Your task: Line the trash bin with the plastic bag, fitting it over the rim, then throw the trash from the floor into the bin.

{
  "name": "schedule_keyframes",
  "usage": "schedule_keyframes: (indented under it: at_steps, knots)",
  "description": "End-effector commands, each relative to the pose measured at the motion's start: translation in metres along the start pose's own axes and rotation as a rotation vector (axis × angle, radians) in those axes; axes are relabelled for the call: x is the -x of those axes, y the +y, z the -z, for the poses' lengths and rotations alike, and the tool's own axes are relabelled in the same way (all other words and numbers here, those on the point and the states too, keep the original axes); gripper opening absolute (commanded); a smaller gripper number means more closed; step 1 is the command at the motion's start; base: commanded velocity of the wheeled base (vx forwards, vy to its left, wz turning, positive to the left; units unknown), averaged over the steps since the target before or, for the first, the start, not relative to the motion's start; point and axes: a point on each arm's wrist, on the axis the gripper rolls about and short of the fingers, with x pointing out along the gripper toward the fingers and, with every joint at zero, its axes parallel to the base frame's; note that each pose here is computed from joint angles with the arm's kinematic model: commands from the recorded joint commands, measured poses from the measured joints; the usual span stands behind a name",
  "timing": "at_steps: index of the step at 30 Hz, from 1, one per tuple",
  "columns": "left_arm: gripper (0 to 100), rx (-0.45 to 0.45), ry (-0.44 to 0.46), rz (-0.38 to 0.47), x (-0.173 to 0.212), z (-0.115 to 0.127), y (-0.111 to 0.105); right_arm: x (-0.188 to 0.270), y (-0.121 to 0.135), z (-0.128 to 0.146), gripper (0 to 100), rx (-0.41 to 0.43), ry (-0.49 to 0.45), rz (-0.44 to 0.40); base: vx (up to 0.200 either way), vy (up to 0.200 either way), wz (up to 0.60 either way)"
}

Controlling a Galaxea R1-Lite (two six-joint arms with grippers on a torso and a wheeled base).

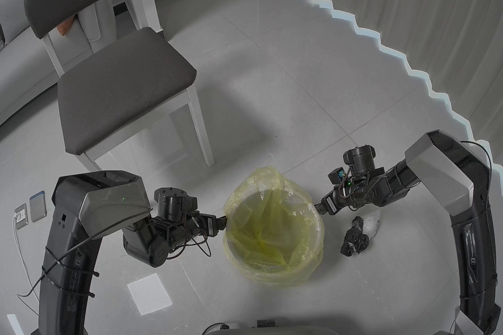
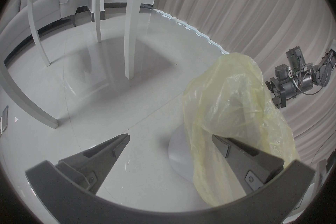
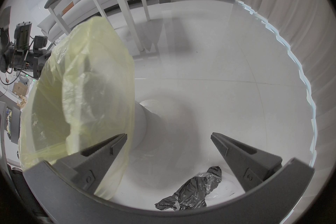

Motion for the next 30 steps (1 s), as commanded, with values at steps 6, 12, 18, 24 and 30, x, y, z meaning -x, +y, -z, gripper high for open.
schedule_keyframes:
  at_steps: [6,12,18,24,30]
  knots:
    - [100,0.012,-0.021,-0.021,0.003,-0.007,0.01,-0.004,-0.01,0.003,100,-0.005,0.0,0.02,0.0,0.0,0.0]
    - [100,0.031,-0.044,-0.057,0.012,-0.016,0.026,0.009,-0.031,-0.002,100,-0.024,-0.017,0.057,0.0,0.0,0.0]
    - [100,0.04,-0.067,-0.056,0.025,-0.028,0.026,0.03,-0.042,-0.015,100,-0.031,-0.056,0.085,0.0,0.0,0.0]
    - [100,0.036,-0.083,-0.041,0.034,-0.035,0.019,0.048,-0.045,-0.018,100,-0.041,-0.066,0.097,0.0,0.0,0.0]
    - [100,0.049,-0.154,0.008,0.03,-0.058,0.001,0.069,-0.058,-0.003,100,-0.073,-0.035,0.122,0.0,0.0,0.0]
